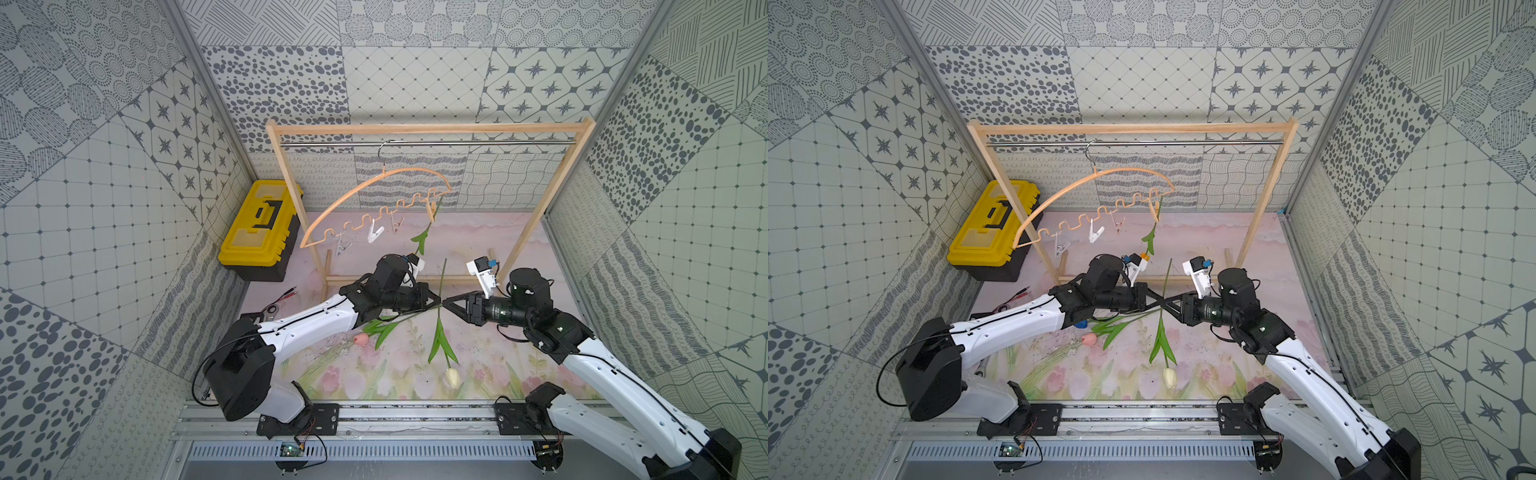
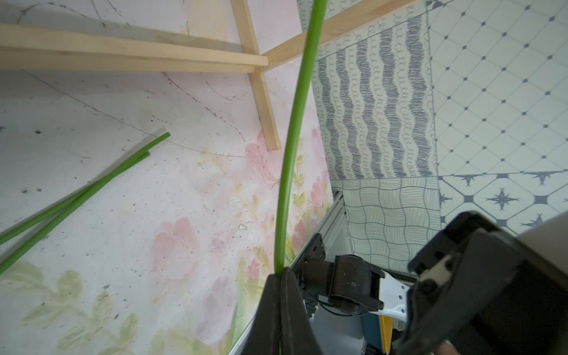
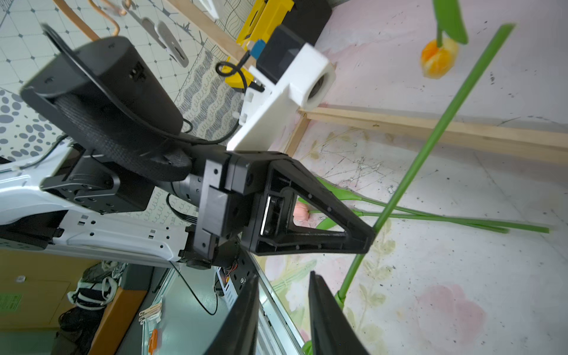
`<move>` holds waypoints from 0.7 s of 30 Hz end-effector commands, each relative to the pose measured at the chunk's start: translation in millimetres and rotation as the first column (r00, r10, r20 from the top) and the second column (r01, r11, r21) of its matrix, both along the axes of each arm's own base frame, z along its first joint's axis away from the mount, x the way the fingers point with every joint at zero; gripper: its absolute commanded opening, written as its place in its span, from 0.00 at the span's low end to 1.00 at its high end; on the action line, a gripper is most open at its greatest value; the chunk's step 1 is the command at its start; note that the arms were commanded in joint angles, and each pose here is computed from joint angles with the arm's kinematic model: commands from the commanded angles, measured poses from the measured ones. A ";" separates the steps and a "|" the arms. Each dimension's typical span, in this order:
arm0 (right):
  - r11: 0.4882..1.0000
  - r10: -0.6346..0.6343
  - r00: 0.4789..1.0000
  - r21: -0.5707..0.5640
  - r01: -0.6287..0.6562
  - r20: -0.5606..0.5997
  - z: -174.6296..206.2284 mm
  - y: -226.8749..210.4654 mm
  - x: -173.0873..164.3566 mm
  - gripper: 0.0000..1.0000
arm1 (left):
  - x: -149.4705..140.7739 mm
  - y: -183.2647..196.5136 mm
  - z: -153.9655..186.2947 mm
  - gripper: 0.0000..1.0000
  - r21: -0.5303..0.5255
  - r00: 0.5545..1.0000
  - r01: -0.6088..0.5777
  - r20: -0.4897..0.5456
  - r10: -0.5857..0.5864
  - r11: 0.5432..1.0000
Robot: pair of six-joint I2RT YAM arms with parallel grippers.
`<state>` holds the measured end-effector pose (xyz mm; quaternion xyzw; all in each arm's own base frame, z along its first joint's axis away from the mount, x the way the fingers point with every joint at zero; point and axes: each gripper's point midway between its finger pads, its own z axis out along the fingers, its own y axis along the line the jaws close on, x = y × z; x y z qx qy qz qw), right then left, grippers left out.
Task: Dry the flowers on a clothes hanger
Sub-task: Pick up the flower at the center of the board.
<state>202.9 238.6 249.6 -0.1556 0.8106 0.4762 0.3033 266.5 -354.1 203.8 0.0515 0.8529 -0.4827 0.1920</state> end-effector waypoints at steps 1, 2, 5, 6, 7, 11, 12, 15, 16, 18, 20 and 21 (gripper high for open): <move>1.000 0.016 0.999 0.001 -0.016 0.051 -0.8 3.8 1.8 0.31 | -3.3 -11.6 54.1 0.00 -0.211 0.999 0.042 0.024 -0.038 0.977; 1.000 0.004 0.999 -0.013 -0.003 0.046 -5.0 1.8 2.9 0.31 | -4.6 -11.1 56.1 0.00 -0.209 0.998 0.051 0.037 -0.044 0.977; 0.999 -0.014 1.000 -0.044 0.015 0.018 -17.4 -0.7 5.3 0.31 | -6.5 -9.2 58.8 0.00 -0.203 0.997 0.059 0.054 -0.049 0.977; 0.999 -0.011 1.000 -0.051 0.011 0.007 -20.9 0.1 4.9 0.31 | -7.3 -8.8 59.7 0.00 -0.202 0.997 0.063 0.059 -0.051 0.977; 0.999 -0.008 1.000 -0.052 0.008 0.000 -22.3 0.9 5.1 0.31 | -7.9 -8.3 60.8 0.00 -0.202 0.997 0.065 0.063 -0.053 0.977; 0.999 -0.022 1.000 -0.037 0.022 0.016 -17.3 1.5 8.9 0.31 | -10.9 -8.3 61.0 0.00 -0.202 0.996 0.079 0.066 -0.067 0.976; 0.999 -0.024 1.000 -0.039 0.025 0.018 -16.2 1.9 10.4 0.30 | -11.4 -8.2 60.3 0.00 -0.204 0.996 0.080 0.061 -0.068 0.976; 0.998 -0.038 0.999 -0.057 0.038 0.011 -18.7 2.7 16.3 0.27 | -13.8 -8.4 60.4 0.00 -0.210 0.995 0.090 0.066 -0.078 0.974; 0.997 -0.042 0.999 -0.061 0.043 0.011 -19.6 2.6 17.7 0.26 | -14.5 -8.0 61.0 0.00 -0.211 0.994 0.093 0.069 -0.080 0.973; 0.996 -0.057 0.998 -0.062 0.058 0.018 -18.4 1.2 19.9 0.26 | -15.2 -6.8 59.2 0.00 -0.199 0.994 0.097 0.077 -0.083 0.975; 0.996 -0.064 0.998 -0.057 0.066 0.025 -15.4 0.8 21.5 0.25 | -16.0 -6.0 57.0 0.00 -0.188 0.993 0.101 0.080 -0.087 0.977; 0.996 -0.065 0.998 -0.054 0.066 0.027 -13.5 1.1 21.5 0.24 | -17.1 -6.1 56.2 0.00 -0.185 0.993 0.105 0.081 -0.091 0.977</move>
